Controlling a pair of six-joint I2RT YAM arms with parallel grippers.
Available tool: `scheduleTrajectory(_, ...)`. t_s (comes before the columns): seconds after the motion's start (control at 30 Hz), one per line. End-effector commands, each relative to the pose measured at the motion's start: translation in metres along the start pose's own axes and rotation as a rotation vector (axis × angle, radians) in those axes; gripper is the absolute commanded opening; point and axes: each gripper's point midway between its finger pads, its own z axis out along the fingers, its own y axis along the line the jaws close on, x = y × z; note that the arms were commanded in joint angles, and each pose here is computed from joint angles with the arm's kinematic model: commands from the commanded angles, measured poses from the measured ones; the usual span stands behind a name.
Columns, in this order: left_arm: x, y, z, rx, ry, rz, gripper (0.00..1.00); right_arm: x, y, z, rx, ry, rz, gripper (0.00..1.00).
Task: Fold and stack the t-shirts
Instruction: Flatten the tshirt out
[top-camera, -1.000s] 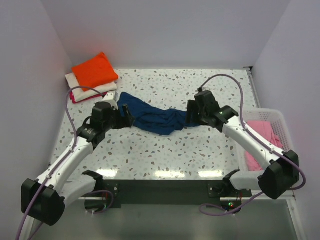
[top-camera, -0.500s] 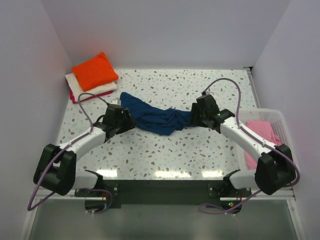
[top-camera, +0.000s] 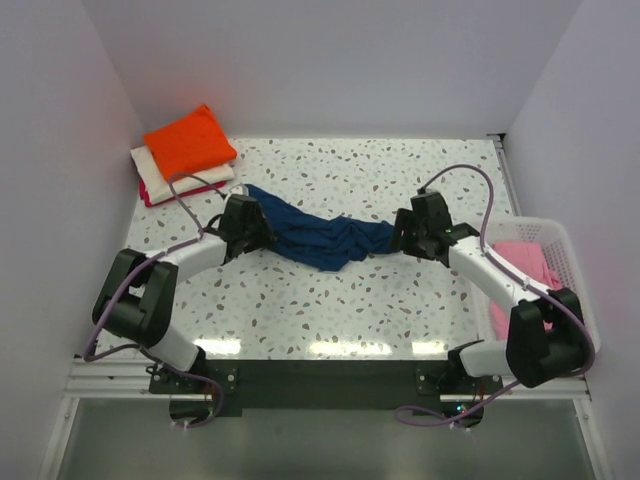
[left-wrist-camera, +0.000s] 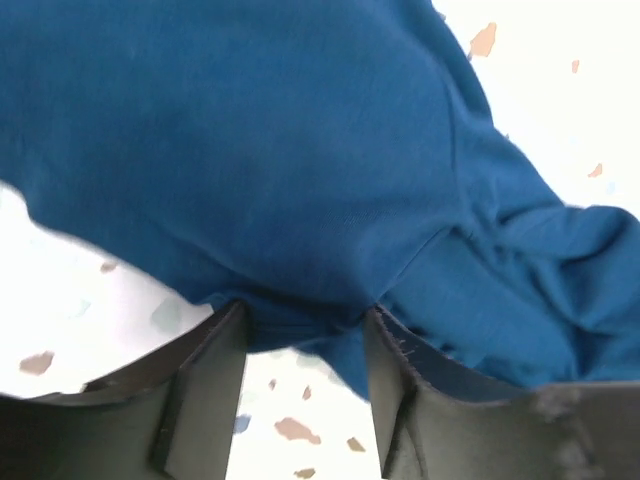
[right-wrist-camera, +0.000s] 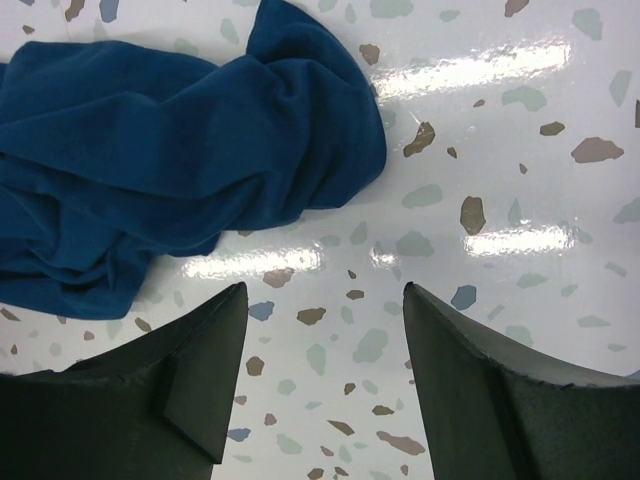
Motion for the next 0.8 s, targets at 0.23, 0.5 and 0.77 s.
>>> scheduleTrajectory(0.23, -0.036, -0.011, -0.017, 0.002, -0.101, 0.008, 0.13, -0.003, -0.001, 0.017, 0.006, -0.008, 0.017, 0.67)
scheduleTrajectory(0.5, -0.071, 0.002, -0.079, 0.000, -0.215, 0.039, 0.00, -0.022, 0.001, 0.031, 0.009, -0.020, 0.072, 0.67)
scheduleTrajectory(0.77, -0.049, 0.021, -0.095, 0.004, -0.153, 0.096, 0.05, -0.032, 0.028, 0.052, -0.088, -0.005, 0.150, 0.67)
